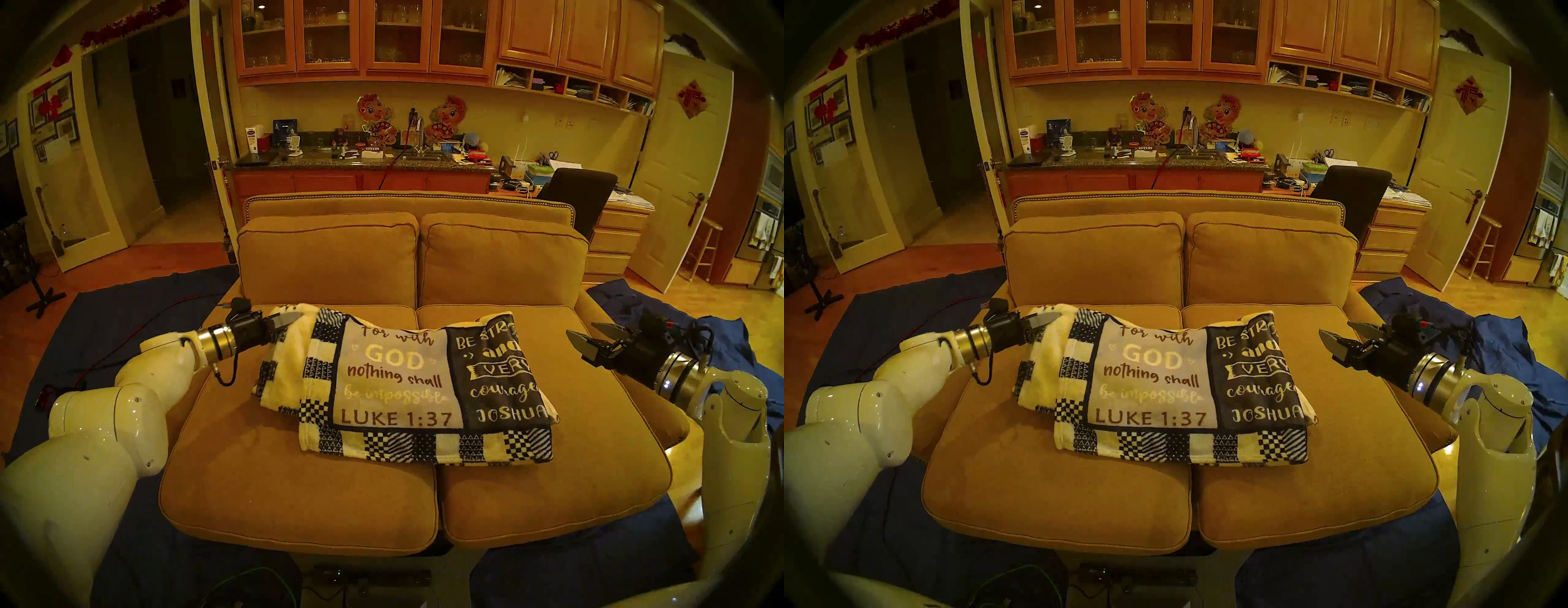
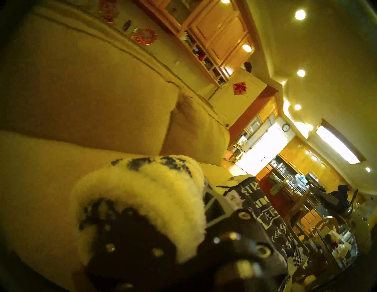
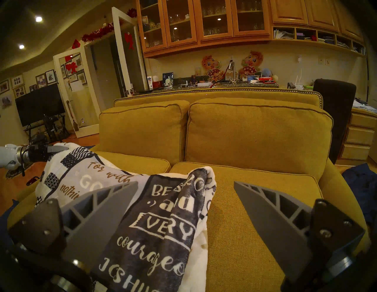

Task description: Fold the blanket in half twice

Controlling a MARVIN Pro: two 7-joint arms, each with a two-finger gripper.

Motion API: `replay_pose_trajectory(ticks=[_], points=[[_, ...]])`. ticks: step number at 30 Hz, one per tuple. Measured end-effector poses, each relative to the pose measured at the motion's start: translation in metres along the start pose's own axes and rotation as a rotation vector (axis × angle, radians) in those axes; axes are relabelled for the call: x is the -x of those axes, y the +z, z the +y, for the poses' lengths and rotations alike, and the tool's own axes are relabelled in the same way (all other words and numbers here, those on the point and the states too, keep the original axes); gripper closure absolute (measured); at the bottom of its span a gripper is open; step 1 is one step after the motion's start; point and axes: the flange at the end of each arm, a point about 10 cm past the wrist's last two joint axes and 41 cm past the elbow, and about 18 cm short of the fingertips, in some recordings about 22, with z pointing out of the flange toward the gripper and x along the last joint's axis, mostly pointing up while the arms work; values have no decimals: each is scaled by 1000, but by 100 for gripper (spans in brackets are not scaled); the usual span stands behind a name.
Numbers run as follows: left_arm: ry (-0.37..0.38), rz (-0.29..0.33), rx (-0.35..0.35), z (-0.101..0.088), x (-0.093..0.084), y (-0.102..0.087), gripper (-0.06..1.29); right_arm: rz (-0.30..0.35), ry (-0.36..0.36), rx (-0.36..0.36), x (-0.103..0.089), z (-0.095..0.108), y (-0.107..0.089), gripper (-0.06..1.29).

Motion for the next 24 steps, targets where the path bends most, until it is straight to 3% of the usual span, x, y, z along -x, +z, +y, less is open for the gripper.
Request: replay_pose_trajectory(ticks=[5, 10, 19, 24], points=[[67, -57, 109, 25, -14, 43, 114, 0, 0, 0, 0, 0, 0, 1], [92, -126, 199, 45, -12, 75, 114, 0, 0, 0, 0, 0, 0, 1], [94, -245, 347, 83, 13, 129, 114, 0, 0, 0, 0, 0, 0, 1], [77, -274, 408, 103, 32, 153, 114, 0, 0, 0, 0, 0, 0, 1]])
